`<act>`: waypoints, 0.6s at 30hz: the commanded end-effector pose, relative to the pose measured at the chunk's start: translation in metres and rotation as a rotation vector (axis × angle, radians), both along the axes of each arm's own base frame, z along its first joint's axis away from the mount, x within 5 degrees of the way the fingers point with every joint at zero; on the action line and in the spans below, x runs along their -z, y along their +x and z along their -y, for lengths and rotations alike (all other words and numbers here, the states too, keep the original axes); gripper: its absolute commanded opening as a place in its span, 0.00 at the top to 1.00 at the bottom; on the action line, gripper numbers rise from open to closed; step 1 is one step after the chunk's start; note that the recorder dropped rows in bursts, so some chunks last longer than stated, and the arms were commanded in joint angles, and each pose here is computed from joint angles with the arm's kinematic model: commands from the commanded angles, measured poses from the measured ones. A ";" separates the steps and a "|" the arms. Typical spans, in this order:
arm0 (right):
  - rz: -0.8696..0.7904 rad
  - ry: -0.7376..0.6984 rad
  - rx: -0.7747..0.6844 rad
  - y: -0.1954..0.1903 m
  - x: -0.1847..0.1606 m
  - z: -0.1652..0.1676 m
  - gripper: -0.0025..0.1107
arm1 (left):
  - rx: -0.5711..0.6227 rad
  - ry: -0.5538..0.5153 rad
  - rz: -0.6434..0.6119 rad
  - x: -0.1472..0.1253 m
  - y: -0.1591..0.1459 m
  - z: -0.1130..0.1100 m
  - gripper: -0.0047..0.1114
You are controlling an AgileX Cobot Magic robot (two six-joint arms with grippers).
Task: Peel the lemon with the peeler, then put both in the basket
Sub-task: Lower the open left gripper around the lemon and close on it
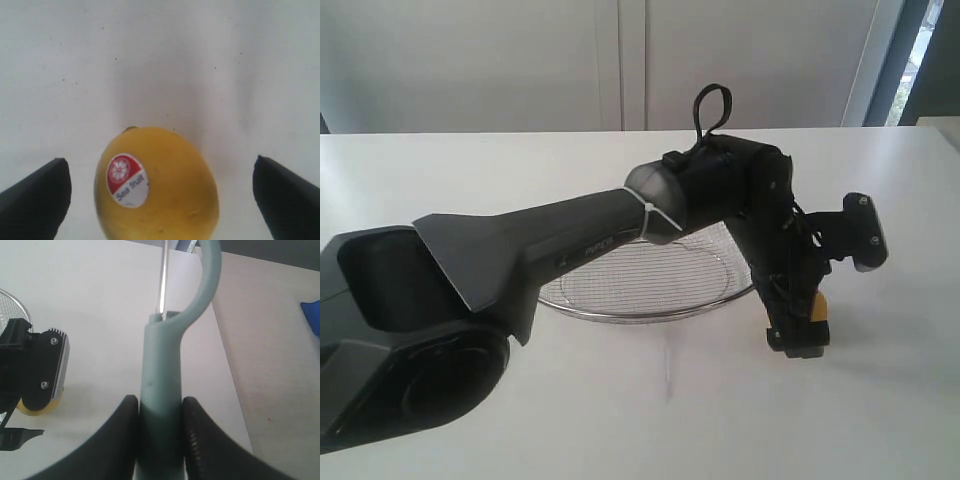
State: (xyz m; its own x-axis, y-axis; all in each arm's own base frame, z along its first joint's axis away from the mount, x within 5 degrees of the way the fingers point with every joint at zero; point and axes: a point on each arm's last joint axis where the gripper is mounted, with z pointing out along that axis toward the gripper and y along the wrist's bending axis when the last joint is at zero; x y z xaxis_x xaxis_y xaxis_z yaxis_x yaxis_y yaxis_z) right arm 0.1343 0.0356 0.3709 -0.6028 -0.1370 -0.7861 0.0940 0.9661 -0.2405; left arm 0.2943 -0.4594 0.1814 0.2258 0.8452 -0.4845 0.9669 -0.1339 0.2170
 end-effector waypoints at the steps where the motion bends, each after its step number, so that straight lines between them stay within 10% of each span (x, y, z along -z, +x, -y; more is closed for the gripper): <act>1: 0.016 -0.005 0.013 -0.001 -0.001 0.003 0.98 | 0.004 0.004 -0.007 0.002 0.000 0.000 0.12; 18: 0.016 -0.005 0.013 -0.001 -0.001 0.003 0.98 | 0.004 0.004 0.001 0.001 0.001 0.000 0.12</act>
State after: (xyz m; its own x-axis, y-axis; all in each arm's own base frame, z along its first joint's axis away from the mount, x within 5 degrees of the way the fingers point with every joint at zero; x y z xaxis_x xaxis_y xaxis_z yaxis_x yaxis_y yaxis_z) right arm 0.1343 0.0356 0.3709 -0.6028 -0.1370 -0.7861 0.0940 0.9661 -0.2405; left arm 0.2954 -0.4600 0.1770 0.2279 0.8472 -0.4799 0.9658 -0.1341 0.2220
